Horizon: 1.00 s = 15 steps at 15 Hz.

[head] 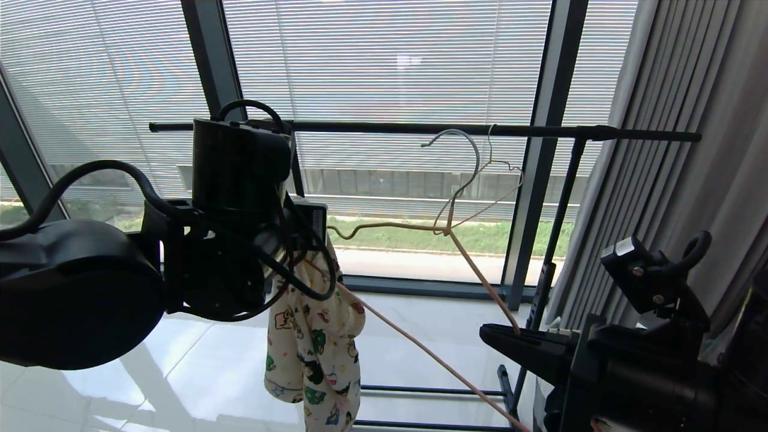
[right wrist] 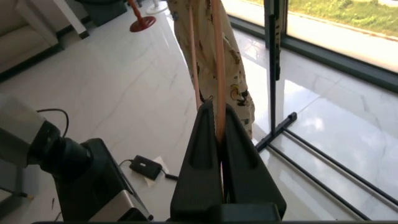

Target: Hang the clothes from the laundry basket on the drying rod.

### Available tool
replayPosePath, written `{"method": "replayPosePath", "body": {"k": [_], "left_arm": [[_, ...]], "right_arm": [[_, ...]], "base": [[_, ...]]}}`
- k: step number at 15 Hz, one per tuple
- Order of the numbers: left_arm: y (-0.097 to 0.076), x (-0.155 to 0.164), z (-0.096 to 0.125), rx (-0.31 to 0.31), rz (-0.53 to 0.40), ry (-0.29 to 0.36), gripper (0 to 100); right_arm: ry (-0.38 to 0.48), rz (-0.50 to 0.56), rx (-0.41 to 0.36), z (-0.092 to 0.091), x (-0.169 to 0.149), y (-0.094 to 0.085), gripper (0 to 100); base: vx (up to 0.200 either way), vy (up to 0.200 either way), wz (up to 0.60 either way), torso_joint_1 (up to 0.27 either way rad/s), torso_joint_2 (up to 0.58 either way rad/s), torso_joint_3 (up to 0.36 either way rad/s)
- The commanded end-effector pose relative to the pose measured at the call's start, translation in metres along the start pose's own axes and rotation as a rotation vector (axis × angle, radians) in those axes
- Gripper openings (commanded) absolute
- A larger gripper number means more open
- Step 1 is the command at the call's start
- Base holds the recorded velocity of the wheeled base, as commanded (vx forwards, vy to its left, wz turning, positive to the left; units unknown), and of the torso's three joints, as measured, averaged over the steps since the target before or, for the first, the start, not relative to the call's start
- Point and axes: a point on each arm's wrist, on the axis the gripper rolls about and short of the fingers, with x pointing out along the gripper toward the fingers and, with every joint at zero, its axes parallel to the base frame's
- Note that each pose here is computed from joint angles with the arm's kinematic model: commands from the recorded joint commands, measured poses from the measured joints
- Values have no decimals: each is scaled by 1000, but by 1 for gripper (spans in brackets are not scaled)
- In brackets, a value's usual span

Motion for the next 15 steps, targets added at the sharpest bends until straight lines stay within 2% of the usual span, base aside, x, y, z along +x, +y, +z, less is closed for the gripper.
{"method": "replayPosePath", "body": {"k": [1,3,7,9,10,11,15], "left_arm": [[-6,-6,3,0,-40,-13,0],[-7,-9,5,15,-74,-19,0],[7,-6,8,57,-42,-26,0],[8,-22,16,43,-216,-66,0],[3,-36,21,44,-348,-93,0],[0,-40,23,48,-401,-104,0],[-12,-46,29,56,-451,-128,0]], "right_arm": [[14,25,-3,0,11,6,0],[21,35,-12,-1,15,8,0],[22,30,-17,-1,15,7,0],[35,30,-19,-3,21,7,0],[30,34,-19,-1,25,8,0],[33,41,-24,-1,29,10,0],[45,35,-90,-8,44,9,0]], "base": [[0,0,0,0,0,0],[0,0,0,0,0,0],[0,0,0,0,0,0],[0,0,0,0,0,0],[0,0,0,0,0,0],[0,0,0,0,0,0],[0,0,0,0,0,0]]}}
